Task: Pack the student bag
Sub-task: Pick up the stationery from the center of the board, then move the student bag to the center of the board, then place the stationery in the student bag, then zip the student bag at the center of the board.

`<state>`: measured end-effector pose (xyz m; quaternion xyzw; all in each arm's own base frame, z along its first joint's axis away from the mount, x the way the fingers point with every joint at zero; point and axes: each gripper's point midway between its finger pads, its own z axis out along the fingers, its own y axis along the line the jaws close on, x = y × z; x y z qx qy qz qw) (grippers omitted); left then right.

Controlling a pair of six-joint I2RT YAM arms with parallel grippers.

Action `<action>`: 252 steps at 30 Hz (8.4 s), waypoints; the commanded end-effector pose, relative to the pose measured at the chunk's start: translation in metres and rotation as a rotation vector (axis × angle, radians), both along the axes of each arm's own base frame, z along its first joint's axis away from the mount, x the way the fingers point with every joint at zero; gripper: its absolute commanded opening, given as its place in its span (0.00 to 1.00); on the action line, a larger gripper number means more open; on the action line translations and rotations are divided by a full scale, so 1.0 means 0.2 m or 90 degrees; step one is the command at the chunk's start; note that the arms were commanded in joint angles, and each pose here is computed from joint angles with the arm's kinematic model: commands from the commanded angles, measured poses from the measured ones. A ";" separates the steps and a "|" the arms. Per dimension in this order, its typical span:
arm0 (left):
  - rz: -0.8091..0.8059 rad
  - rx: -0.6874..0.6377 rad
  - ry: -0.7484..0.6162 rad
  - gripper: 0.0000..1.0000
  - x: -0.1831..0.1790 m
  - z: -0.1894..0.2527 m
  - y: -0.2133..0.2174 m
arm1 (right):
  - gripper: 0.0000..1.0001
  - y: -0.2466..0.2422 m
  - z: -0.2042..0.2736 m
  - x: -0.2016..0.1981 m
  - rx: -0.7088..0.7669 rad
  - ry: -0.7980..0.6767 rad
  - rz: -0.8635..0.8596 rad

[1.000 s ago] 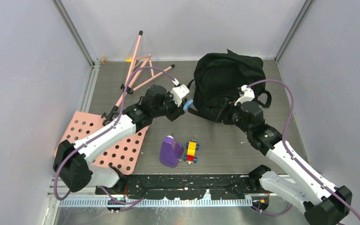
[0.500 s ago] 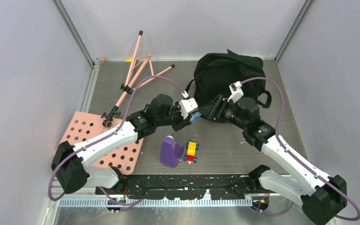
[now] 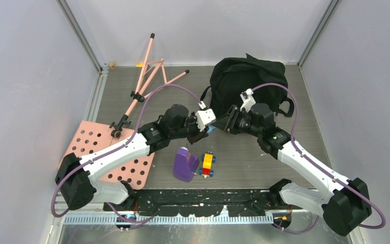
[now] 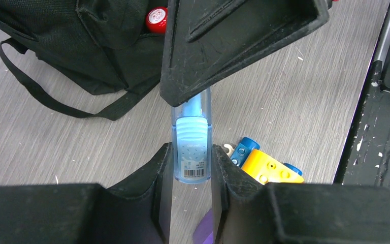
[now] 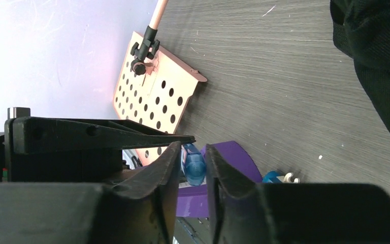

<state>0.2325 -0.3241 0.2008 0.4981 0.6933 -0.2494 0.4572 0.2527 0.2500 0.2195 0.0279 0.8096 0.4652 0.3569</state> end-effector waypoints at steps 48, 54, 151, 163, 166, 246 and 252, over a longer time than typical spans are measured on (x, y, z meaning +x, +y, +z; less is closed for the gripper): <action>0.415 -0.365 0.118 0.32 0.77 0.04 -0.43 | 0.00 -0.72 -0.25 0.46 -0.492 -0.239 -0.395; 0.417 -0.366 0.101 0.00 0.73 0.08 -0.36 | 0.00 -0.76 -0.29 0.46 -0.516 -0.229 -0.418; 0.474 -0.280 0.057 0.00 0.54 0.30 0.57 | 0.41 -0.12 -0.15 0.31 -0.368 -0.210 -0.179; 0.428 -0.235 0.023 0.59 0.43 0.43 0.60 | 0.57 -0.38 -0.12 0.29 -0.376 -0.189 -0.239; 0.412 -0.227 0.004 0.64 0.38 0.48 0.57 | 0.63 -0.41 -0.15 0.31 -0.347 -0.169 -0.219; 0.267 -0.253 0.094 0.56 0.06 0.19 -0.09 | 0.00 -0.22 0.04 0.36 -0.225 -0.181 -0.333; 0.290 -0.281 0.088 0.53 -0.02 0.04 -0.19 | 0.00 -0.25 0.07 0.36 -0.205 -0.175 -0.356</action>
